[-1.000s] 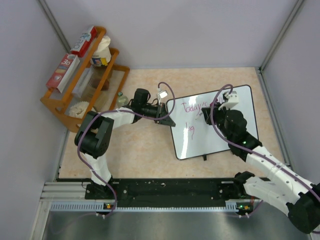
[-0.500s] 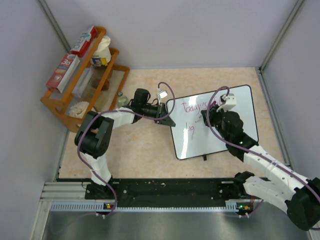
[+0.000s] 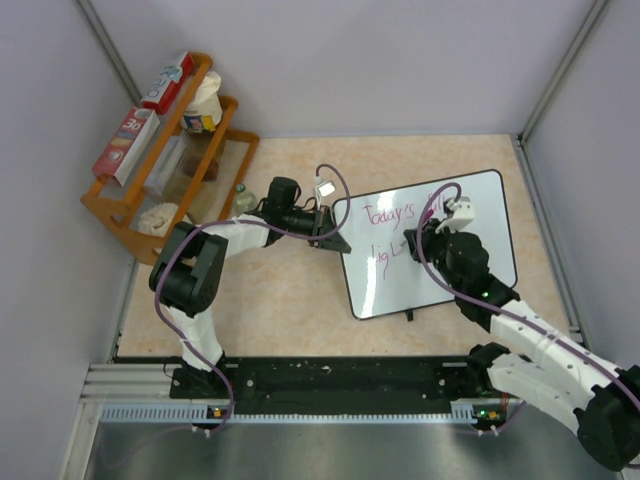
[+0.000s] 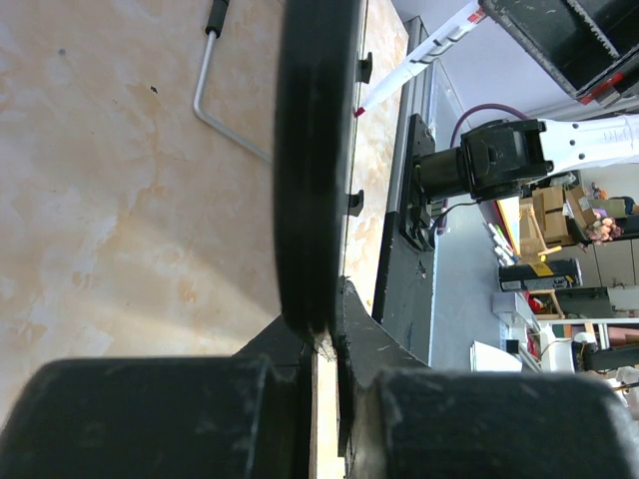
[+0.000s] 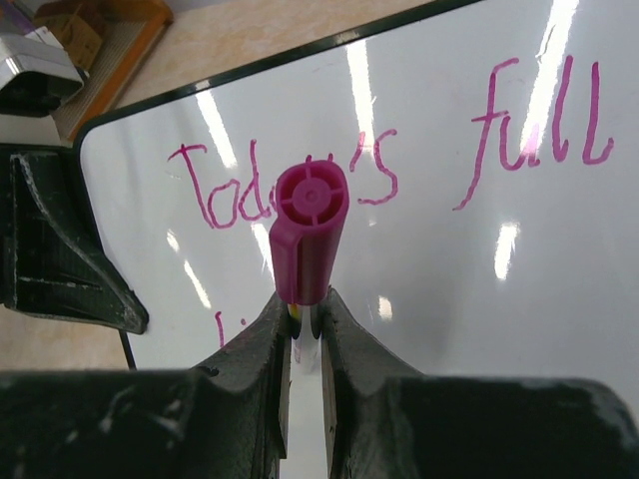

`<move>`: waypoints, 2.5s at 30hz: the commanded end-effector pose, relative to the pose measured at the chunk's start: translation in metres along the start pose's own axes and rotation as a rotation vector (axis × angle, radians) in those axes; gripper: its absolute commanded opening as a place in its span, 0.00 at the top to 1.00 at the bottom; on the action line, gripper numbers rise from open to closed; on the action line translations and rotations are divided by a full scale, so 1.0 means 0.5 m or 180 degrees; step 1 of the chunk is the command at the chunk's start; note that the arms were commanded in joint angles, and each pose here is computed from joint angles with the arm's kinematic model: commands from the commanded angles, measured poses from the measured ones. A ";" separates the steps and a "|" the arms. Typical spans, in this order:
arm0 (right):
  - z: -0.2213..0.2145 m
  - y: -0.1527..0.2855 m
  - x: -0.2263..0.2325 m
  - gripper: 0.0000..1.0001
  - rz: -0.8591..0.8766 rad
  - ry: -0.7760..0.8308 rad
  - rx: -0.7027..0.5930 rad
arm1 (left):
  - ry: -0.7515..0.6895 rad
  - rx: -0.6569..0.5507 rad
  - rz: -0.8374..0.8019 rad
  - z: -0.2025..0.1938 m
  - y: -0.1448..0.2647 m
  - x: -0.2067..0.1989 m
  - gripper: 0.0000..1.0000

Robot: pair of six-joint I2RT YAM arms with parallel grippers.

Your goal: Write a sentence on the whiteboard

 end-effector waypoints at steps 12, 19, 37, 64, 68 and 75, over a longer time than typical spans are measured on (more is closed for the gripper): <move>-0.007 0.005 -0.012 1.00 -0.0067 -0.0001 0.0008 | -0.0146 0.0173 -0.0080 -0.034 -0.007 -0.011 1.00; 0.020 -0.013 0.008 1.00 0.0017 -0.0039 -0.0136 | -0.0160 0.0169 -0.0081 -0.032 -0.007 -0.012 1.00; 0.089 0.044 0.040 1.00 0.0273 -0.0169 -0.0371 | -0.0281 0.0183 0.0274 -0.023 0.011 -0.020 0.59; 0.116 0.128 0.121 1.00 0.1550 -0.0889 -0.0184 | -0.1727 -0.0687 0.0226 0.079 -0.034 -0.351 0.10; 0.117 0.130 0.121 1.00 0.1544 -0.0908 -0.0203 | -0.1702 -0.0605 -0.0053 0.076 -0.076 -0.347 0.14; 0.120 0.133 0.127 1.00 0.1609 -0.0914 -0.0164 | -0.1701 -0.0681 -0.0328 0.075 -0.112 -0.345 0.80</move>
Point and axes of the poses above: each gripper's point midway between its finger pads, its own y axis back along the fingers, its own x axis along the line the jaws close on, z = x × y, the point moved 9 cm from there along y, back along the fingers, and after that the axes turned 5 degrees about -y, right-handed, at the moved point
